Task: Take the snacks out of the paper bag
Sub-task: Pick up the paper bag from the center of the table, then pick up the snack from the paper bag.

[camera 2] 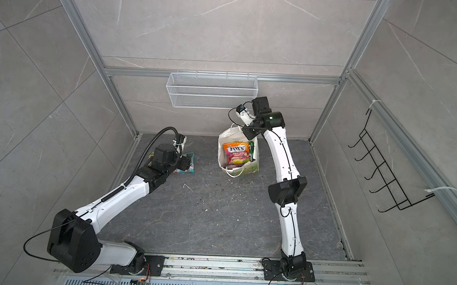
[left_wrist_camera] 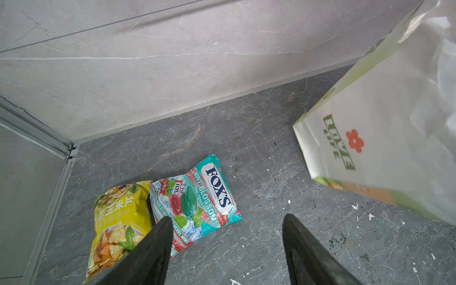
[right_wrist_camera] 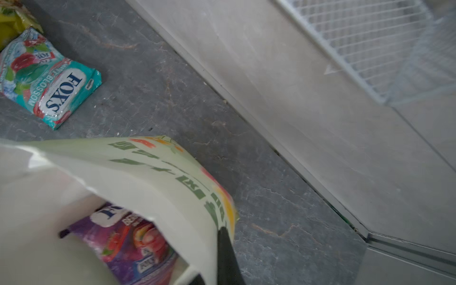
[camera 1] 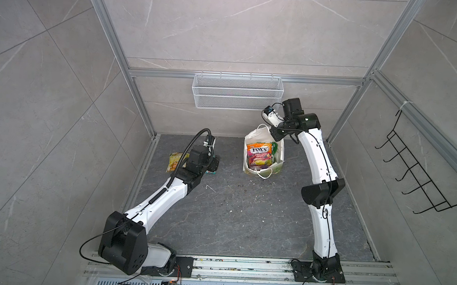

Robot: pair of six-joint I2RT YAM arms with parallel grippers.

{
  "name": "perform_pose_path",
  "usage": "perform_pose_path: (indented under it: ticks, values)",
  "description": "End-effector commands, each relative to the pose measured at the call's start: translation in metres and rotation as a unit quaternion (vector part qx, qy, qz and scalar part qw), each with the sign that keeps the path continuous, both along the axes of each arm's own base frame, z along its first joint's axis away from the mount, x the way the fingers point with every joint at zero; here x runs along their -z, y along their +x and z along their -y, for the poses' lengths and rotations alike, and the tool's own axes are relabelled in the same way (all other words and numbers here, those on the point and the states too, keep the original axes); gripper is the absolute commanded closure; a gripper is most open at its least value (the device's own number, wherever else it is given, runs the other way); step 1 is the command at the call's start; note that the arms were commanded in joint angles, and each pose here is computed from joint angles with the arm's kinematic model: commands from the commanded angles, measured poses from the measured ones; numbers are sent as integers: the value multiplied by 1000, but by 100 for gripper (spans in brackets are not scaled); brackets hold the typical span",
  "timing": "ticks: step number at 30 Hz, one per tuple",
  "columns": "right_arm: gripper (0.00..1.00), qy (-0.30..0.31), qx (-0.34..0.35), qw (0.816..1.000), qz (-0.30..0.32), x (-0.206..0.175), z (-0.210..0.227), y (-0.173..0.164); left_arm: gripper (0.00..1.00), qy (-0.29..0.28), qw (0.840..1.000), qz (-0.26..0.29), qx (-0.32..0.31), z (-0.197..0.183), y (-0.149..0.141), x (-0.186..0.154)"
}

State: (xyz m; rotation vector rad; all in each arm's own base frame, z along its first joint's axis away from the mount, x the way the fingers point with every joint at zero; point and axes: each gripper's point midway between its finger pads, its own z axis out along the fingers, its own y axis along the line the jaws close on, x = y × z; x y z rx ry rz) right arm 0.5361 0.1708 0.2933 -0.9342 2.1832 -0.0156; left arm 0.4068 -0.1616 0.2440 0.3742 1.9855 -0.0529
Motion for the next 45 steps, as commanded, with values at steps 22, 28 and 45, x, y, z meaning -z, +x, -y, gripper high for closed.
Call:
perform_pose_path:
  ticks: [22,28,45]
  values:
    - [100,122,-42,992,15,5,-45,-106,34,8,977,65,201,70,-39,-40]
    - [100,169,-64,983,24,-5,-62,-128,37,36,958,84,271,101,-59,-43]
    - [100,204,-84,975,21,-15,-72,-145,35,131,899,91,408,155,-89,-33]
